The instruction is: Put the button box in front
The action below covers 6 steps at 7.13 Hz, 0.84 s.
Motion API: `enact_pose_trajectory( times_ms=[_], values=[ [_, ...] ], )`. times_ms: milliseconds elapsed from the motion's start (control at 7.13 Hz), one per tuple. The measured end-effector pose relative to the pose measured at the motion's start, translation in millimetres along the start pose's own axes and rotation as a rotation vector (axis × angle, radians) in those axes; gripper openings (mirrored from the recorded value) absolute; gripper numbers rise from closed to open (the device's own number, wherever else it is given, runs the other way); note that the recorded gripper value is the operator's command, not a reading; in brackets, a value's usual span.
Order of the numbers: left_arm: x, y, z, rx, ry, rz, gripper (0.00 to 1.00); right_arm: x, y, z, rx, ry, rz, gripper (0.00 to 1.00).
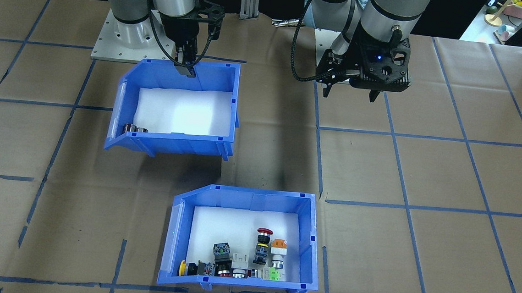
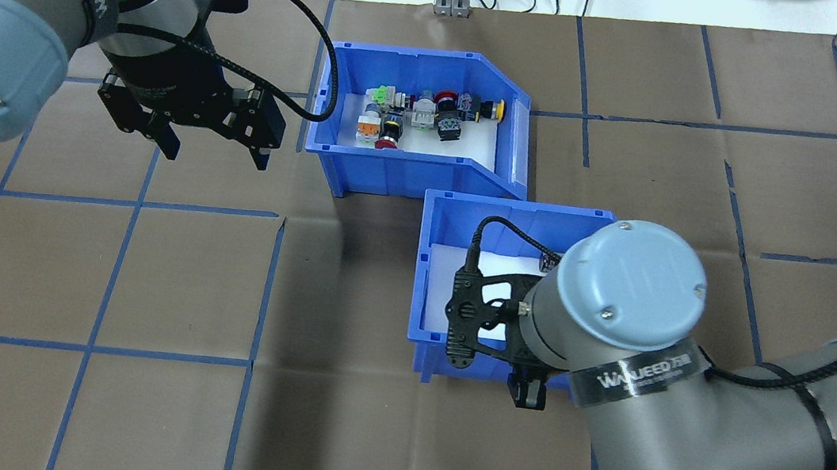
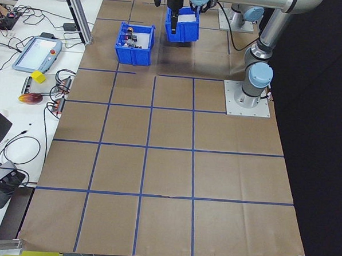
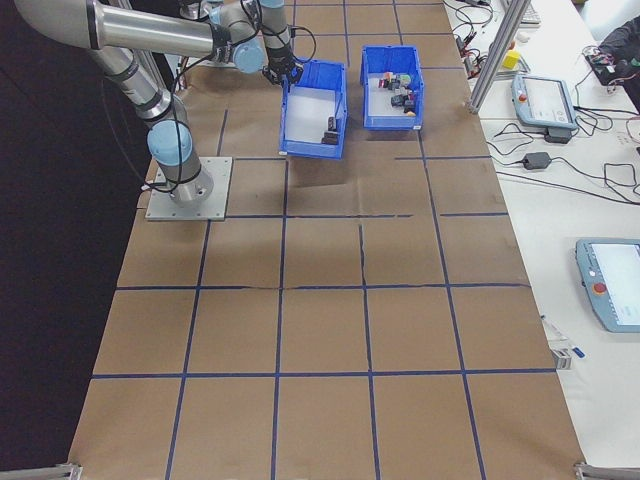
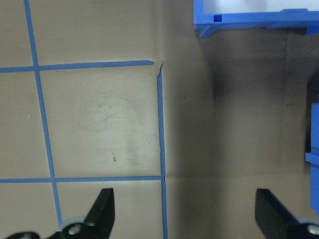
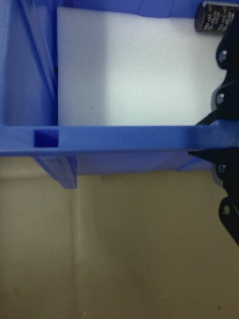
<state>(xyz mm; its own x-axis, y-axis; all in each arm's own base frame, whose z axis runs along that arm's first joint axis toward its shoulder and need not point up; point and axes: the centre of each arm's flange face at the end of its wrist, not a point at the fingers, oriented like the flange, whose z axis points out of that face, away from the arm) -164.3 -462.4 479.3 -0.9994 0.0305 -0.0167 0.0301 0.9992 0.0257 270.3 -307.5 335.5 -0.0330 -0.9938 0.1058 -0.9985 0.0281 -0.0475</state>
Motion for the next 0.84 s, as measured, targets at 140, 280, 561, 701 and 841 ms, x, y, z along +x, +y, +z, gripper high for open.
enact_pose_trajectory(
  times_ms=[140,280,561,701,841],
  values=[
    [-1.1,0.3,-1.1,0.004,0.000,0.000,0.99,-0.6,-29.6,9.9,-0.035,0.009,-0.009,0.15],
    [-2.7,1.7,-2.9,0.008,0.000,-0.001,0.99,-1.7,-61.3,19.5,-0.072,0.018,-0.018,0.15],
    [-4.5,3.8,-6.7,0.017,0.002,-0.003,0.99,-1.2,-96.0,41.2,-0.138,0.049,-0.037,0.15],
    [-5.0,3.8,-7.1,0.019,0.002,-0.004,0.99,0.2,-97.9,47.8,-0.159,0.066,-0.051,0.15],
    [-5.3,3.7,-7.5,0.021,0.002,-0.004,0.99,0.1,-96.9,52.2,-0.168,0.073,-0.058,0.15]
  ],
)
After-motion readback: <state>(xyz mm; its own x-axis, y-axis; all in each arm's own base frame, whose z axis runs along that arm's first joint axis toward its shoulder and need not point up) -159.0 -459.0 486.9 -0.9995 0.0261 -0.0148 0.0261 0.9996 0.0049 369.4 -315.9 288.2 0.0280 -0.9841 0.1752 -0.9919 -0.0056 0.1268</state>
